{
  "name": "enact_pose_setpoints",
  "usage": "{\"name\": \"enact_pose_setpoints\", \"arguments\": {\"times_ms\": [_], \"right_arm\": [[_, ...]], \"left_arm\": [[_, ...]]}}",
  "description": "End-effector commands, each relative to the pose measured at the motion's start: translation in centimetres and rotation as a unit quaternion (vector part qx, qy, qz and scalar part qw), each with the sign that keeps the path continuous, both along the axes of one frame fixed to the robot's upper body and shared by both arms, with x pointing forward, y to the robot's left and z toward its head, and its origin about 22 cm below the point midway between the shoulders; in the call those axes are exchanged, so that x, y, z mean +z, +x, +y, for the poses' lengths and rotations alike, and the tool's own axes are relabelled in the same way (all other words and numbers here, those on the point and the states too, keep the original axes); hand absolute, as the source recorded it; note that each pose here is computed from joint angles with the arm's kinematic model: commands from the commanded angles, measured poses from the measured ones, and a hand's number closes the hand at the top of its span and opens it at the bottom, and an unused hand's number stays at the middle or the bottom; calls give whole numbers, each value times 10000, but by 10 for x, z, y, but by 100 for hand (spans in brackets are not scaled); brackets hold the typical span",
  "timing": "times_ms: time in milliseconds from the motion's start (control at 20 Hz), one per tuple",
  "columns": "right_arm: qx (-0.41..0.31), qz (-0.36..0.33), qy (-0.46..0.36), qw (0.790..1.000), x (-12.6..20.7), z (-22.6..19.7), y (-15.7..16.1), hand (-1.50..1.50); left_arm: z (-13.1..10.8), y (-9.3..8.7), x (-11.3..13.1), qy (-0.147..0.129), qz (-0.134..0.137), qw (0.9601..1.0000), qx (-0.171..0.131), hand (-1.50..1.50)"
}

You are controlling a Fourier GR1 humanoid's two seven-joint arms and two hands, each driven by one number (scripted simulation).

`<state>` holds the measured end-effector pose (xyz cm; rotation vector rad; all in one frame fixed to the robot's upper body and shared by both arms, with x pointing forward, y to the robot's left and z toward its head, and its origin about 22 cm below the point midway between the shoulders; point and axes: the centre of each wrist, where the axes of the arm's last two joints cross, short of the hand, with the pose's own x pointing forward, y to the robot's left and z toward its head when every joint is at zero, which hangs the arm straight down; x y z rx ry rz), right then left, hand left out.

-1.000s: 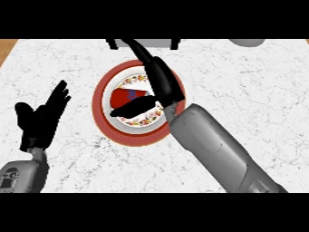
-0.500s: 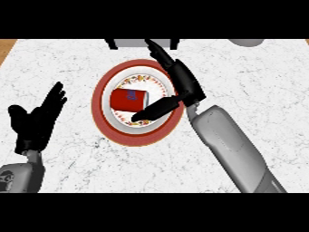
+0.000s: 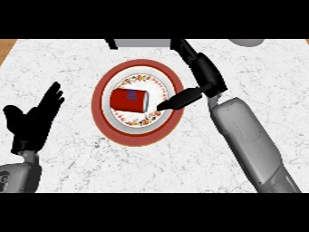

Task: Pick the can from the plate and place it in the plate

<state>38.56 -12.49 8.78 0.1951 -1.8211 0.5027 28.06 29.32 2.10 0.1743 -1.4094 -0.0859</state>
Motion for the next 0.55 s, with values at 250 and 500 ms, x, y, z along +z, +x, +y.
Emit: {"name": "enact_pose_setpoints", "arguments": {"times_ms": [250,500], "right_arm": [[-159,-38,-388,9991,-19,-33,10,-150],[-271,103,-490,9984,-29,-62,22,-150]], "left_arm": [[-7,1,5,-36,90,10000,-1,0],[-10,4,12,-39,-6,9999,-103,0]]}}
